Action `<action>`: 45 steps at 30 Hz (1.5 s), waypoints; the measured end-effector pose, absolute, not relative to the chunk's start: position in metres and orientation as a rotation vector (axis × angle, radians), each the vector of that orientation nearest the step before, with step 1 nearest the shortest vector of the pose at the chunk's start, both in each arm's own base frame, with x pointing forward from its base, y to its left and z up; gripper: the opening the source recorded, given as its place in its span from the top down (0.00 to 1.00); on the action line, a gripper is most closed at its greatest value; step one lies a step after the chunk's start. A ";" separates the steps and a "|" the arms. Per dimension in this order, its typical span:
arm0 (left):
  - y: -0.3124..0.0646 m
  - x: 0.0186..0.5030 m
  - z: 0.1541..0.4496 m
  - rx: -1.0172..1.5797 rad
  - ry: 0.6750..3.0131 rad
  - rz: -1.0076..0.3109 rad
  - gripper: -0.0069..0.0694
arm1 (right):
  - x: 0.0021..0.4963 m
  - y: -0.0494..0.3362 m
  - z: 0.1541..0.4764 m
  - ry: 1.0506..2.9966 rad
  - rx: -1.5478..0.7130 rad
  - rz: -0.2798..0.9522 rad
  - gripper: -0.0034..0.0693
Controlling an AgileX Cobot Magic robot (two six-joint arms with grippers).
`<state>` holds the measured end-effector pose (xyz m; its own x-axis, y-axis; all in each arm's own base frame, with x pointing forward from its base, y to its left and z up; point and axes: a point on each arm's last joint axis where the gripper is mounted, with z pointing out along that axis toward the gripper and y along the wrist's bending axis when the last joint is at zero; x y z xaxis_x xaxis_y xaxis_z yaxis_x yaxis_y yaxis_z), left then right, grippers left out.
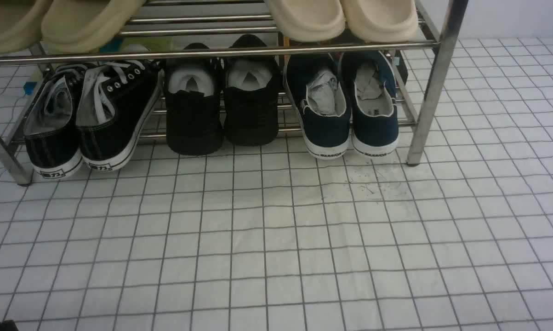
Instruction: Take the shoes off the shelf with your hand from the white checkered tablecloth.
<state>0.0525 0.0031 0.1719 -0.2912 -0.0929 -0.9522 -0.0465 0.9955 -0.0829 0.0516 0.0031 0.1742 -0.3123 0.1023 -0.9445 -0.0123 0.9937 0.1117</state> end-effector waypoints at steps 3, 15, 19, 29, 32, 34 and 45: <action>0.003 0.053 0.172 -0.101 1.867 -0.045 0.79 | 0.052 0.003 0.174 1.885 0.065 0.114 0.62; 0.003 0.053 0.172 -0.101 1.867 -0.045 0.79 | 0.052 0.003 0.174 1.885 0.065 0.114 0.62; 0.003 0.053 0.172 -0.101 1.867 -0.045 0.79 | 0.052 0.003 0.174 1.885 0.065 0.114 0.62; 0.003 0.053 0.172 -0.101 1.867 -0.045 0.79 | 0.052 0.003 0.174 1.886 0.063 0.111 0.62; 0.003 0.053 0.172 -0.101 1.867 -0.045 0.79 | 0.052 0.003 0.174 1.886 0.063 0.111 0.62; 0.003 0.053 0.172 -0.101 1.867 -0.045 0.79 | 0.052 0.003 0.174 1.886 0.063 0.111 0.62; 0.003 0.053 0.172 -0.101 1.867 -0.045 0.79 | 0.052 0.015 0.176 1.827 0.477 0.614 0.62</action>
